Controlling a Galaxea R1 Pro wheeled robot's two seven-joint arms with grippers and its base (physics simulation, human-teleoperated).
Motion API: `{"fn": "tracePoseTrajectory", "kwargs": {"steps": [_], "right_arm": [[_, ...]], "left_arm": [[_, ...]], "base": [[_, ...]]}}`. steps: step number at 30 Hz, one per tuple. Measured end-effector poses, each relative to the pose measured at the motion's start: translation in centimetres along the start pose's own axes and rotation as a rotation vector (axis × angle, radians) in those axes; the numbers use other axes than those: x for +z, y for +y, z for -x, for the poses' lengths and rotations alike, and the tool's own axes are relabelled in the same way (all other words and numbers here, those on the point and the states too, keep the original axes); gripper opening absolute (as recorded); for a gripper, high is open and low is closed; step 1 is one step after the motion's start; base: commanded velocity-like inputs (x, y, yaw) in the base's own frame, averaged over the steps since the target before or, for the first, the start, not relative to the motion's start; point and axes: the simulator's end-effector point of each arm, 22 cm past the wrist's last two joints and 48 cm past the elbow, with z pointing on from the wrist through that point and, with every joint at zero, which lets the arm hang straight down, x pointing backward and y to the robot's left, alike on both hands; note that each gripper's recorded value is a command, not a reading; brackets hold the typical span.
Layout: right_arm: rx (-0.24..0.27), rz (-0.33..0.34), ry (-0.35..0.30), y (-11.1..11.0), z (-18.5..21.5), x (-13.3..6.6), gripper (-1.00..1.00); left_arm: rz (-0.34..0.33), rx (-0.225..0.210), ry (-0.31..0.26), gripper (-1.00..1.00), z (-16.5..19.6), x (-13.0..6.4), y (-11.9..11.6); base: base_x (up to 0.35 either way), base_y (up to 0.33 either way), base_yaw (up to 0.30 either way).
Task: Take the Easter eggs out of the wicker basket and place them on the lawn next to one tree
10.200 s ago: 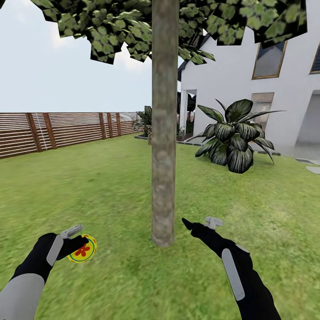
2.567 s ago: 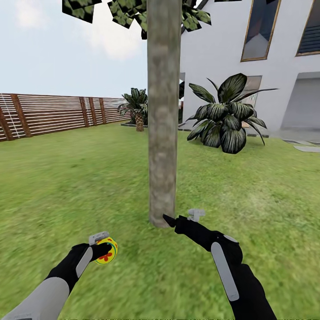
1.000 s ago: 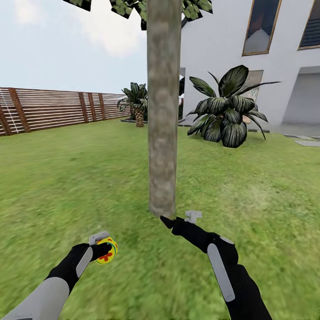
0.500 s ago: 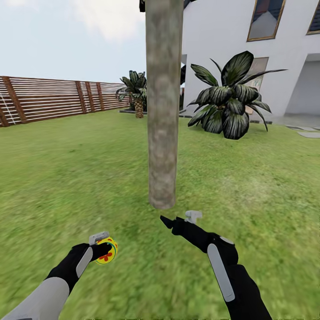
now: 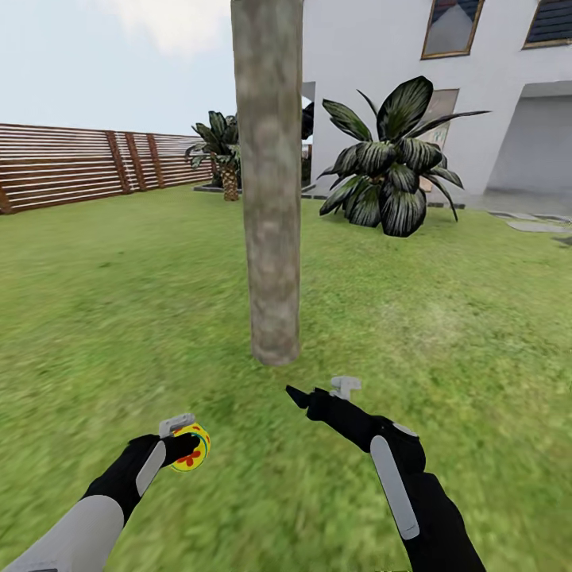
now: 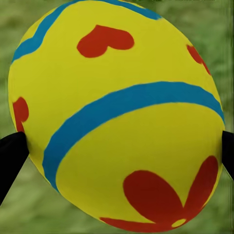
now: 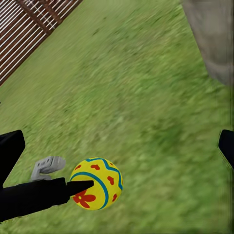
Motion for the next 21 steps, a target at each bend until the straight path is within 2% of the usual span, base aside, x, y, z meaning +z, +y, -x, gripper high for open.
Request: {"fn": "tracePoseTrajectory", "kwargs": {"steps": [7,21], "right_arm": [[-0.003,0.001,-0.004,0.13,0.21,-0.10,1.00],[-0.017,-0.002,-0.036,0.10,0.90,-0.11,1.00]], "left_arm": [[-0.002,0.000,-0.005,-1.00,0.25,-0.20,-0.07],[-0.002,0.000,-0.004,-1.00,0.25,-0.24,-0.08]], "base": [[0.017,0.000,-0.085],[0.315,0.000,-0.001]]}}
